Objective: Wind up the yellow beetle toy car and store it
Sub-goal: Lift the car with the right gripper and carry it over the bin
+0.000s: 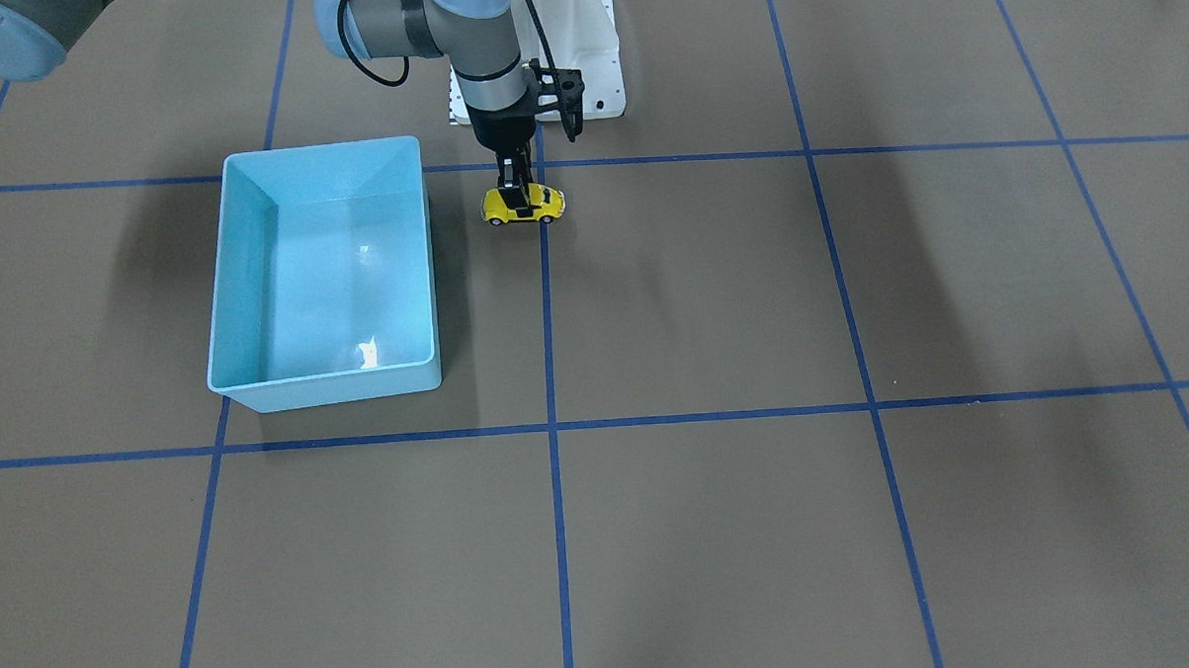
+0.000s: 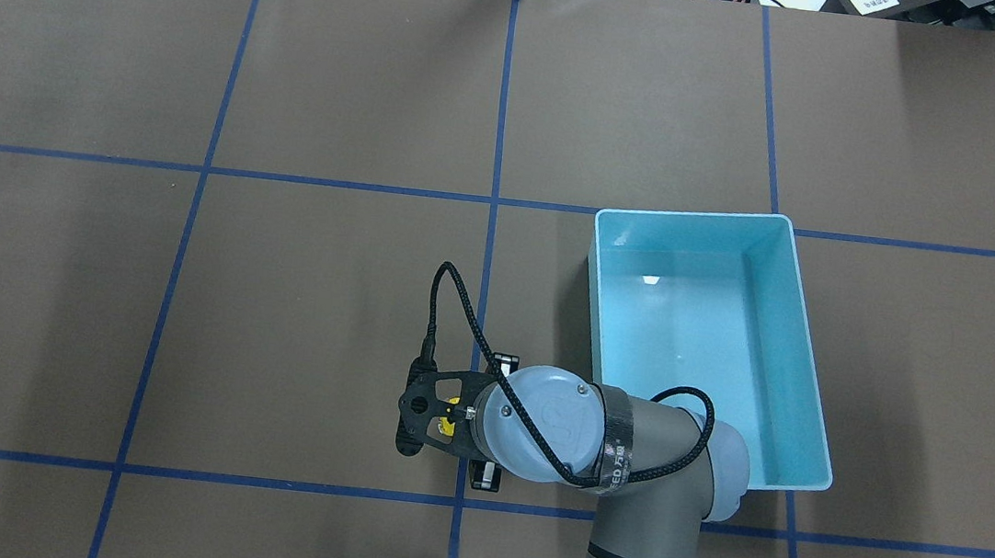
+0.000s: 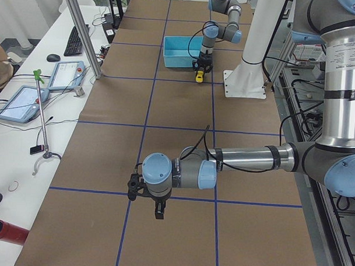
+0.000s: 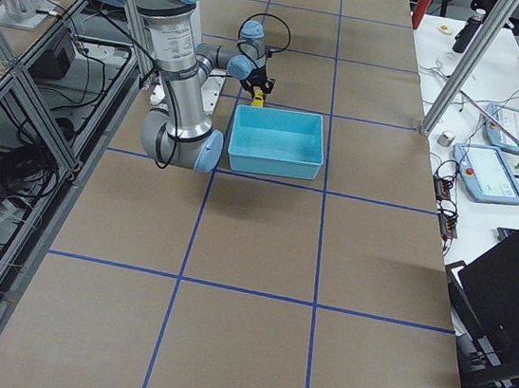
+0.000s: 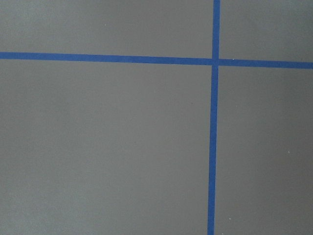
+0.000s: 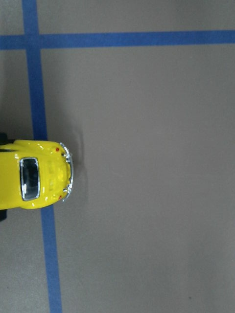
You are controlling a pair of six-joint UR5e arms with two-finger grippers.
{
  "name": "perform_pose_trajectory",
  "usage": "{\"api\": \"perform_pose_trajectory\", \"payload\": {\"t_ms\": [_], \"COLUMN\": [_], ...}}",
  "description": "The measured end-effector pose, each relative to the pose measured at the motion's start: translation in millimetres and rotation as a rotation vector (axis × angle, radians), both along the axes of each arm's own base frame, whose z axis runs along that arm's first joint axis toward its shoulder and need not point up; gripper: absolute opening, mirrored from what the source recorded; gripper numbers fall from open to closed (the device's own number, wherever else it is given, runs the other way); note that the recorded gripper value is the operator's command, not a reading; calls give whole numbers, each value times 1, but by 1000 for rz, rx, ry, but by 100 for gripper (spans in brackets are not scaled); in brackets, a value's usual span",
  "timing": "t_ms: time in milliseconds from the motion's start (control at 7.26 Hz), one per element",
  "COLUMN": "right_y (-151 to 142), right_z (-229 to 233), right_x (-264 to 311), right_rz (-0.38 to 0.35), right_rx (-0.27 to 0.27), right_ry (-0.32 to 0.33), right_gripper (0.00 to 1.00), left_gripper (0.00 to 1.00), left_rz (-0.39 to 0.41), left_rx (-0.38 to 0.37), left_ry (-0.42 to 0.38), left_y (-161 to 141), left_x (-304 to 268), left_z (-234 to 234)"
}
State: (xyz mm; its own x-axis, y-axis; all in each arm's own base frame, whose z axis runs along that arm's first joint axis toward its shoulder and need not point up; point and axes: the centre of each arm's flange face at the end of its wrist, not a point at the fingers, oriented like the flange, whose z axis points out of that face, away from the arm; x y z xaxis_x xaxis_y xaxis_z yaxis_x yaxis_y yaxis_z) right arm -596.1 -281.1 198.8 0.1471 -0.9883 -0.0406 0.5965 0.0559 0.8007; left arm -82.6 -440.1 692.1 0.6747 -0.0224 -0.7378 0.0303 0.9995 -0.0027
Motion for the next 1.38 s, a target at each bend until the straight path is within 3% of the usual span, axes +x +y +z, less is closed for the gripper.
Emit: {"api": "perform_pose_trajectory", "payload": {"t_ms": [276,551,965,1378], "right_y": [-27,-69,-93,-99], "right_z": [-66,-99,-28,52], "right_x": [42,126,228,222], "right_rz": [10,11,-45,-75], "right_rx": [-26,-67,4,27], "right_ry": [-50,-36,28,39], "right_gripper": [0,0,0,0], "left_gripper": [100,100,100,100], "left_rz": [-1,-1,0,-1], "left_rx": [-3,-2,-1,-3], "left_ry": [0,0,0,-1], "left_y": [0,0,0,0], "left_x": [0,0,0,0], "left_z": [1,0,0,1]}}
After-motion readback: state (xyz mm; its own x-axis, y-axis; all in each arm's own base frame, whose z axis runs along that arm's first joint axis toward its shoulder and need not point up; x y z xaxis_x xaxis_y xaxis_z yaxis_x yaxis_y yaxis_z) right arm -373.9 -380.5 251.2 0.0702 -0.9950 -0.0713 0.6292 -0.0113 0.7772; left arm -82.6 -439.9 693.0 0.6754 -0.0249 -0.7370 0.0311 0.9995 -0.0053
